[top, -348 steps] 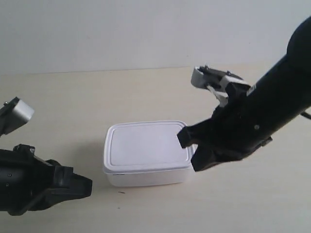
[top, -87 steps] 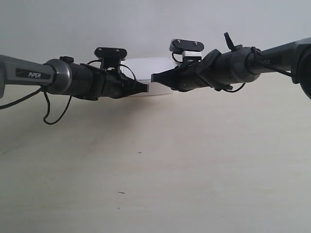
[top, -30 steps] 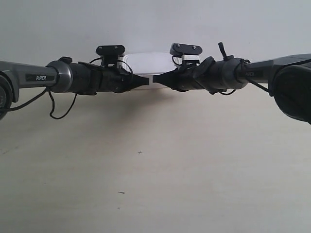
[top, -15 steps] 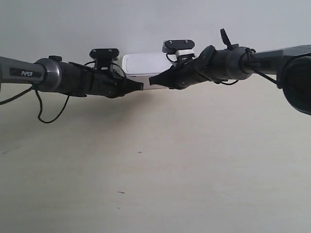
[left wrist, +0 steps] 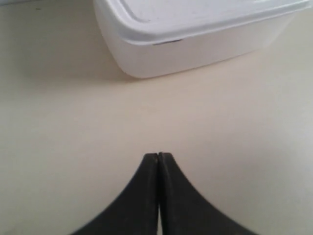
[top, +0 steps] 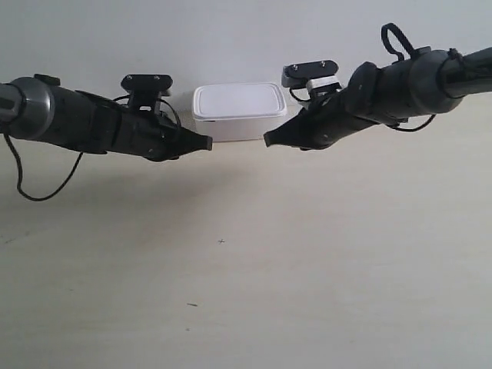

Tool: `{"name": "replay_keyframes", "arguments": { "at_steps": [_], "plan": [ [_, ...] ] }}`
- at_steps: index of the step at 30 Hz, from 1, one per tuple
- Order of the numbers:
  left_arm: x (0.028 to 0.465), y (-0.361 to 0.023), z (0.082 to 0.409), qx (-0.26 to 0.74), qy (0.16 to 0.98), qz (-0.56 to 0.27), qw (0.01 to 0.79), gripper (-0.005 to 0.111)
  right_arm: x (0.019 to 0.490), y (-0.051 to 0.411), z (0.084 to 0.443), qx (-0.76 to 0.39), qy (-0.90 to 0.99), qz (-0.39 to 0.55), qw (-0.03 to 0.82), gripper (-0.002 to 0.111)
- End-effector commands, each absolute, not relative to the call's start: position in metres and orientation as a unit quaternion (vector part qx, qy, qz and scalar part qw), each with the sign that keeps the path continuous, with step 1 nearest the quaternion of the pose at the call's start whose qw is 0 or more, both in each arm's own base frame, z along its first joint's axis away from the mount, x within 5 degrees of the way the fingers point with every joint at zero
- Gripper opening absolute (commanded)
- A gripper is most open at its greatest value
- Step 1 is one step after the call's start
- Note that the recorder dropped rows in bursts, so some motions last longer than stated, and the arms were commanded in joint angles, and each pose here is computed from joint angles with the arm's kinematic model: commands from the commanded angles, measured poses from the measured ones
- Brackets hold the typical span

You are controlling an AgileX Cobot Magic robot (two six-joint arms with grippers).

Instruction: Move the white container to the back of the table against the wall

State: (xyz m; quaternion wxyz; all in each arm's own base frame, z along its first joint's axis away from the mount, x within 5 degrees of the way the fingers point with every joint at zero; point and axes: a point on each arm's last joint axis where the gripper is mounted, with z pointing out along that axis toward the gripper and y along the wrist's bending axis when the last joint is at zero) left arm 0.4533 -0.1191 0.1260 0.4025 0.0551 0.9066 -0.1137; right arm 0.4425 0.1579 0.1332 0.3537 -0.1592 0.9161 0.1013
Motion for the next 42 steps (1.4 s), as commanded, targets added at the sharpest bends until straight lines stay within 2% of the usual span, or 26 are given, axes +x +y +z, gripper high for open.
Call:
{"name": "replay_keyframes", "arguments": {
  "at_steps": [1, 5, 8, 16, 20, 27, 33, 37, 42],
  "plan": [
    [0.429, -0.112, 0.143, 0.045, 0.909, -0.120, 0.397, 0.000, 0.415, 0.144, 0.143, -0.156, 0.914, 0.084, 0.366, 0.000],
    [0.405, -0.106, 0.159, 0.055, 0.908, -0.116, 0.398, 0.000, 0.387, 0.132, 0.158, -0.145, 0.908, 0.075, 0.386, 0.000],
    [0.388, -0.102, 0.180, 0.075, 0.901, -0.107, 0.414, 0.000, 0.368, 0.123, 0.184, -0.130, 0.896, 0.076, 0.418, 0.000],
    [0.327, -0.087, 0.274, 0.082, 0.847, -0.120, 0.512, 0.000, 0.318, 0.109, 0.266, -0.116, 0.855, 0.104, 0.495, 0.000],
    [0.284, -0.076, 0.303, 0.095, 0.820, -0.111, 0.554, 0.000, 0.289, 0.102, 0.297, -0.123, 0.839, 0.120, 0.516, 0.000],
    [0.204, -0.054, 0.328, 0.099, 0.771, -0.101, 0.621, 0.000, 0.233, 0.084, 0.324, -0.112, 0.809, 0.139, 0.560, 0.000],
    [0.140, -0.038, 0.332, 0.096, 0.720, -0.099, 0.680, 0.000, 0.188, 0.071, 0.310, -0.108, 0.815, 0.157, 0.547, 0.000],
    [0.119, -0.031, 0.324, 0.085, 0.706, -0.094, 0.697, 0.000, 0.179, 0.065, 0.301, -0.096, 0.805, 0.147, 0.567, 0.000],
    [0.116, -0.029, 0.315, 0.080, 0.711, -0.089, 0.693, 0.000, 0.187, 0.062, 0.306, -0.075, 0.782, 0.131, 0.605, 0.000]
  ]
}}
